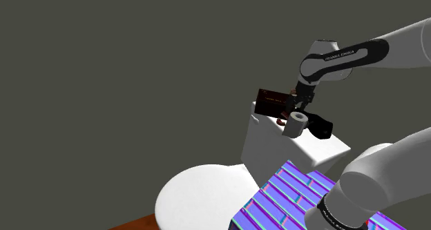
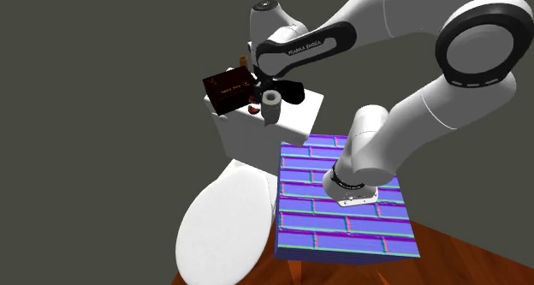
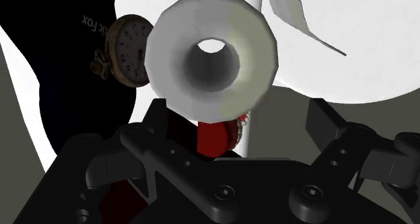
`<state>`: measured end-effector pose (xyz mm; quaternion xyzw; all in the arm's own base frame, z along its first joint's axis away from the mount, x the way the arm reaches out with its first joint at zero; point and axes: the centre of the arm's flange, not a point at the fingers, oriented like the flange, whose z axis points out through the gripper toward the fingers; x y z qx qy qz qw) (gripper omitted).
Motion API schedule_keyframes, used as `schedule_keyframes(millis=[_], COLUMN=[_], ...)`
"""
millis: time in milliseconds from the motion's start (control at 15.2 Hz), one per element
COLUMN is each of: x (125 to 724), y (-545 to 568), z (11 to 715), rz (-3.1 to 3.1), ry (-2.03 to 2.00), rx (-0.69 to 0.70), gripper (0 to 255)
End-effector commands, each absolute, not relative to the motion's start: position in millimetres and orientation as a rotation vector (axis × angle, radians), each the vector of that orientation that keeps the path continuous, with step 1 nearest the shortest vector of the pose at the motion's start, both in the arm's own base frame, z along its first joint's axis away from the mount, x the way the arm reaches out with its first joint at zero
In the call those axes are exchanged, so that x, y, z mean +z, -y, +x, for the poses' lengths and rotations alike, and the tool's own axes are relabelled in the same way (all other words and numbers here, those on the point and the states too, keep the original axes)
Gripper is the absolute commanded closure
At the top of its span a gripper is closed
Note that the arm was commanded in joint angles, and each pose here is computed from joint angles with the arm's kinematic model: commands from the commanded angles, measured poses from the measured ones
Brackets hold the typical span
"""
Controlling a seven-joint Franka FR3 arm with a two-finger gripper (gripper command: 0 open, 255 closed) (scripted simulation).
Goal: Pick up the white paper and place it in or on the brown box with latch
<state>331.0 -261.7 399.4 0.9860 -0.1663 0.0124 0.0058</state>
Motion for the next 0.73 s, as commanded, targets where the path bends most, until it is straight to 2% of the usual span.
schedule_keyframes(millis=[0,660], x=[390,350], y=[280,281], z=[336,337], rz=[3.08,3.08], ry=[0.538,0.538], rx=[0.054,0.054], gripper=[0,0])
